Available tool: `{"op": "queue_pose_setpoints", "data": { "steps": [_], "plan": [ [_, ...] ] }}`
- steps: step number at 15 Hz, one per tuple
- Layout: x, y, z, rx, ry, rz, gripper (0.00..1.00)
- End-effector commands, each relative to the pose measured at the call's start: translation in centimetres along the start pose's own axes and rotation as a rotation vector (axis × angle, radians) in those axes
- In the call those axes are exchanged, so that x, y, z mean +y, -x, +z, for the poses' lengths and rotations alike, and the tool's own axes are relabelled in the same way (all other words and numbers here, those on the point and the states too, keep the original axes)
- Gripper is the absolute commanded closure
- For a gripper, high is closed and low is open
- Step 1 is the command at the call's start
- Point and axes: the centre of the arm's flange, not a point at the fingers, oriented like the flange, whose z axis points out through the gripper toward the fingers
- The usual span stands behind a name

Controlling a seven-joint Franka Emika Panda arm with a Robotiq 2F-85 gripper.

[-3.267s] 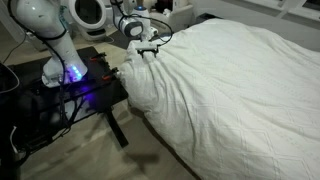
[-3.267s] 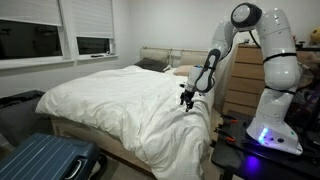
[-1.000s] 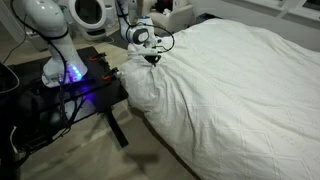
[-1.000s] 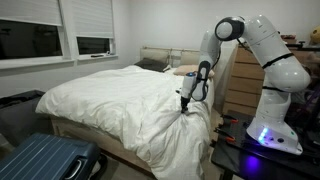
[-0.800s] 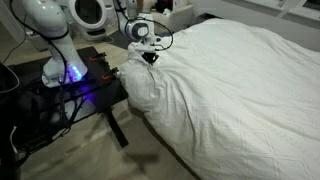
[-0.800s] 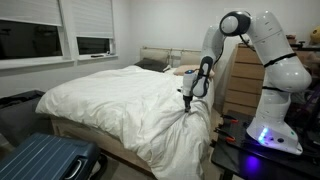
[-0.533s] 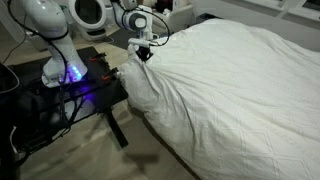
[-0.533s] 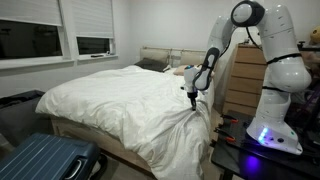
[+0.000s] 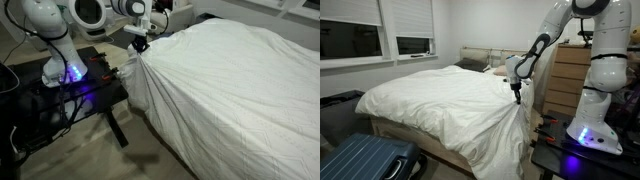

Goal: Make the bed

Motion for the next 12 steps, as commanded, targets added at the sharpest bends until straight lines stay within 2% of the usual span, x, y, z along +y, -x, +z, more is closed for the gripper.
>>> {"op": "queue_pose_setpoints", "data": {
  "steps": [1, 5, 12],
  "plan": [
    [-5.4, 3.6, -2.2, -0.08, -0.088, -0.02, 0.99],
    [-7.0, 4.4, -3.1, -0.033, -0.055, -0.058, 0.99],
    [-8.0, 5.8, -4.4, -0.018, -0.056, -0.153, 0.99]
  ]
}}
